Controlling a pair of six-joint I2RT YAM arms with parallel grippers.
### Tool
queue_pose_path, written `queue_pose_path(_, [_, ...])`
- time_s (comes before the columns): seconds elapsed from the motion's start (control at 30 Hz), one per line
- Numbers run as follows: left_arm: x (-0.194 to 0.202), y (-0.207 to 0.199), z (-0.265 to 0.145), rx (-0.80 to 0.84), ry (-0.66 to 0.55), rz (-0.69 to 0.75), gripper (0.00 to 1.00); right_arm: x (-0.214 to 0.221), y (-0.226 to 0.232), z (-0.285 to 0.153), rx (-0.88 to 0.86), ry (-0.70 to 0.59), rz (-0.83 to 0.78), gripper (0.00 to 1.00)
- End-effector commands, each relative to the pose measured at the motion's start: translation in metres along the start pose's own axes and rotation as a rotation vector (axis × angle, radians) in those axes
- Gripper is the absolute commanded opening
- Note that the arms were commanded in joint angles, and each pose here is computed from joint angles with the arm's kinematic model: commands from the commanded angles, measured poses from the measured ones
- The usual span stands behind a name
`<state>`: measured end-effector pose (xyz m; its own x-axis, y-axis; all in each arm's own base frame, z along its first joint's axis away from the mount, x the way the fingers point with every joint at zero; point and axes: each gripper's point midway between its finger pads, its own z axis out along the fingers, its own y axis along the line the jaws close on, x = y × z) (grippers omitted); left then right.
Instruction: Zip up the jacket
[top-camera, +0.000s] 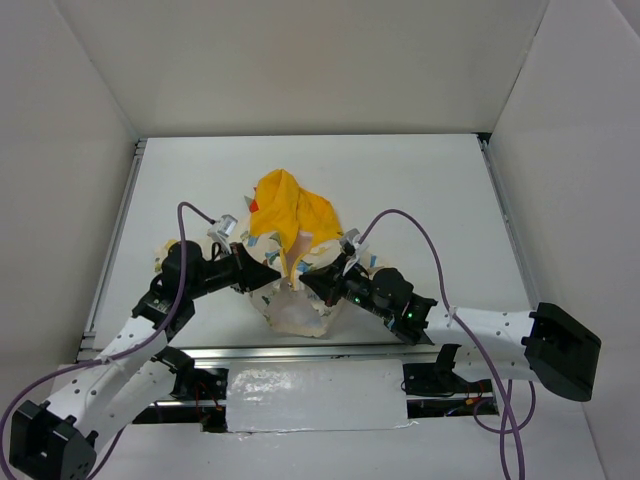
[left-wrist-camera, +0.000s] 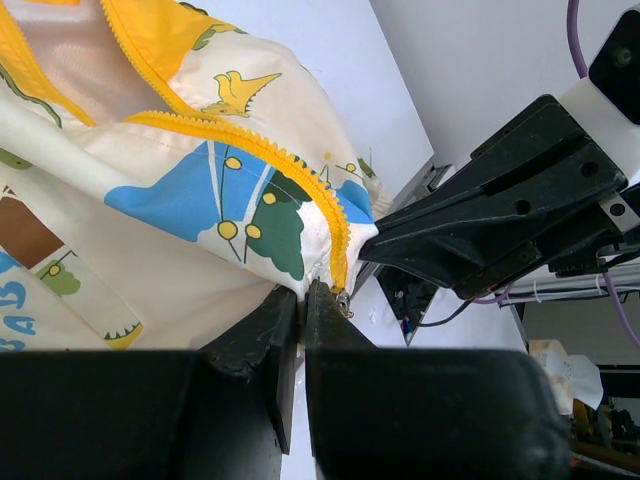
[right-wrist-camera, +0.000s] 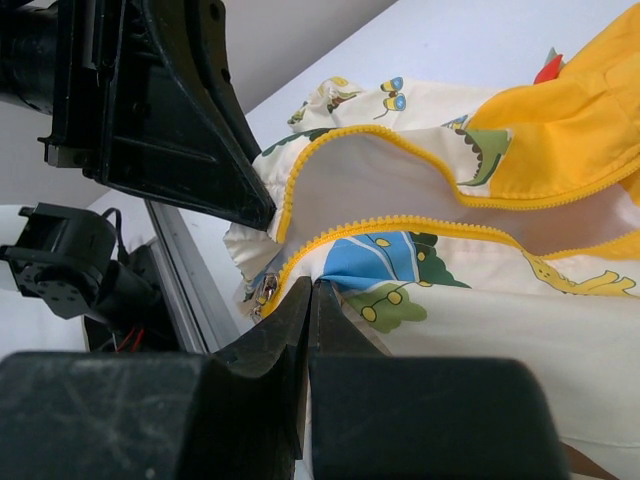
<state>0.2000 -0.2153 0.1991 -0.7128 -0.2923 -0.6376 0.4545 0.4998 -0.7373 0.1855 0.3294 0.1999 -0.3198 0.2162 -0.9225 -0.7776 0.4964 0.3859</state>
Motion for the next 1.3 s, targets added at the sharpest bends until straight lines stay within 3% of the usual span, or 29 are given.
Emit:
queue_pose_path(0.0, [-0.022, -0.022, 0.000, 0.060, -0.055, 0.050, 0.00, -0.027, 0.008, -0.001, -0.018, -0.102, 0.013, 0.00])
queue_pose_path(0.17, [-0.019, -0.019, 0.001, 0.052, -0.040, 0.034, 0.00, -0.030, -0.003, 0.002, 0.043, -0.109, -0.001, 0.00])
queue_pose_path(1.27, [-0.011, -0.011, 0.009, 0.055, -0.011, 0.012, 0.00, -0.033, -0.002, 0.015, 0.044, -0.108, -0.016, 0.00])
